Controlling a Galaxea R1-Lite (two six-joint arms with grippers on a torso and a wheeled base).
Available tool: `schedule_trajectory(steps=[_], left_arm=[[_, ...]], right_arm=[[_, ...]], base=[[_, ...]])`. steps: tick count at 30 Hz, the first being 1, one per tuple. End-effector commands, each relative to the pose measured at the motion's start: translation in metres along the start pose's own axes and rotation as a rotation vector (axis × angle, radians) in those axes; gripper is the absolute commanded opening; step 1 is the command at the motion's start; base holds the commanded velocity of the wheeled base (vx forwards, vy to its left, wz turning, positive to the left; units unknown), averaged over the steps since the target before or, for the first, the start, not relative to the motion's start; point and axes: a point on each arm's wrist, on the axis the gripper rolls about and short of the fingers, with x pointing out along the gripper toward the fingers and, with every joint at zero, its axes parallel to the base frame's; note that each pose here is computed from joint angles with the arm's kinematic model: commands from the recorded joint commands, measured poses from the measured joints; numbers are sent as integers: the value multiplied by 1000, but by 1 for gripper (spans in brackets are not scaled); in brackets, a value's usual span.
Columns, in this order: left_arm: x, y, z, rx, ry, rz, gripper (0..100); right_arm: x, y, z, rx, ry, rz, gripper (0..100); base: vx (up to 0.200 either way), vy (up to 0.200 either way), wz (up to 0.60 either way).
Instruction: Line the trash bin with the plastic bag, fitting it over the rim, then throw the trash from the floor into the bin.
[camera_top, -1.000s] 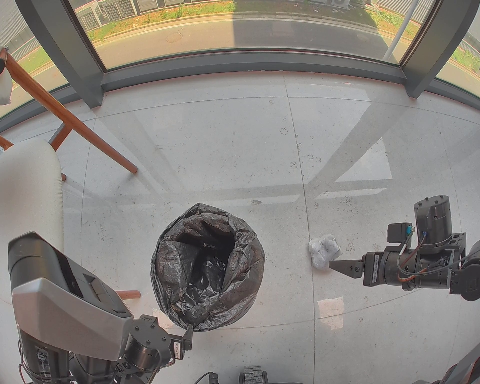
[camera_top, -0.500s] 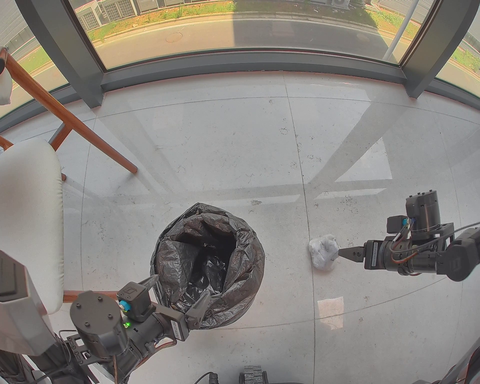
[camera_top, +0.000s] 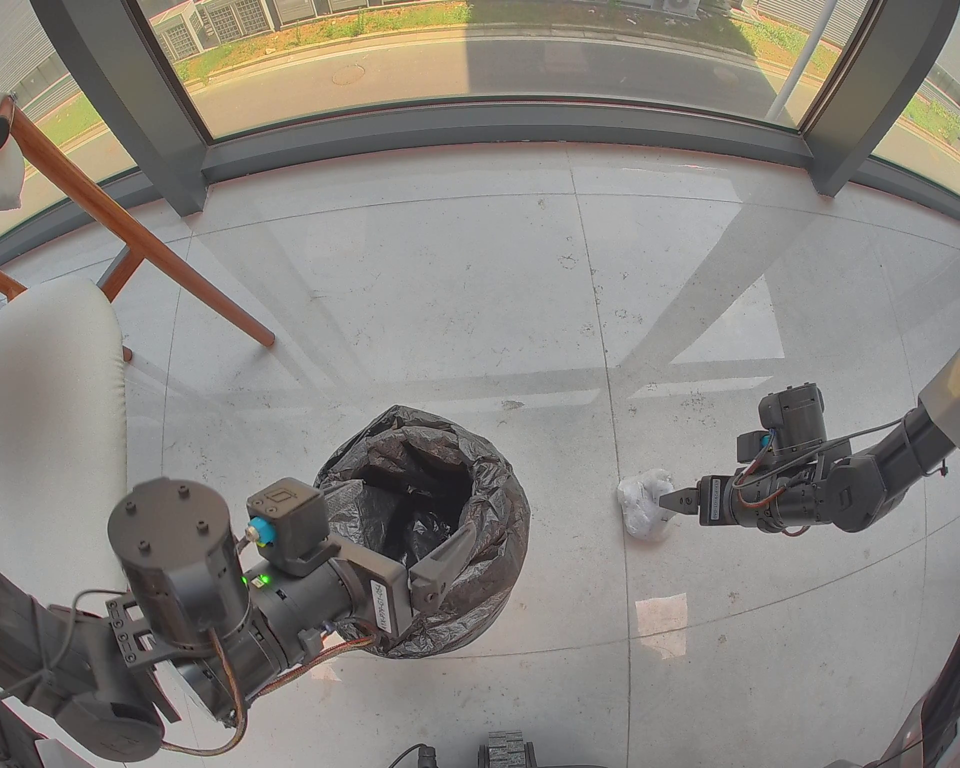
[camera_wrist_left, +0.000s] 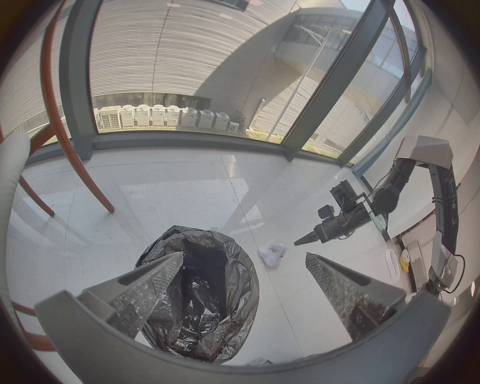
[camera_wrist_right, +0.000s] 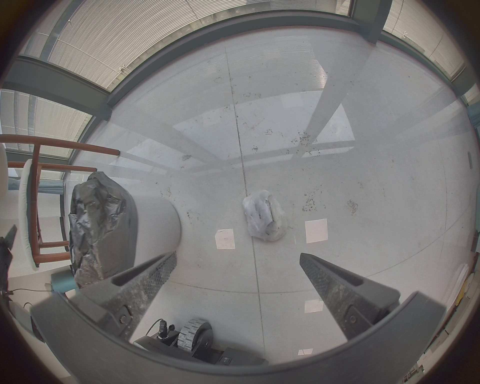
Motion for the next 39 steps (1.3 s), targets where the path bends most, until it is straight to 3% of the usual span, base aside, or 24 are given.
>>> schedule_trajectory(steps=[1, 8, 21, 22, 30, 32, 34, 35, 39], left_arm=[[-27, -4, 86, -23, -118, -55, 100], [-29, -3, 86, -20, -116, -56, 100], [-35, -1, 87, -6, -128, -43, 100], [-35, -1, 88, -7, -128, -41, 100], [-40, 2, 82, 0, -118, -18, 100], [-41, 2, 83, 0, -121, -18, 100], [-41, 2, 83, 0, -121, -18, 100], [-42, 3, 84, 0, -129, -18, 100], [-45, 3, 88, -5, -145, -18, 100]], right_arm=[[64, -28, 10, 21, 27, -52, 100], [104, -43, 19, 28, 14, -63, 100], [171, -50, 16, 1, 4, -53, 100], [175, -50, 15, -5, 2, -51, 0], [178, -46, 15, -18, 3, -46, 0], [160, -41, 33, -21, -42, -39, 0], [160, -41, 33, -21, -42, -39, 0], [116, -30, 57, -24, -91, -25, 0], [27, -6, 87, -41, -144, 29, 0]], base=[[0, 0, 0], [0, 0, 0], [0, 0, 0], [0, 0, 0], [0, 0, 0], [0, 0, 0], [0, 0, 0], [0, 0, 0], [0, 0, 0]])
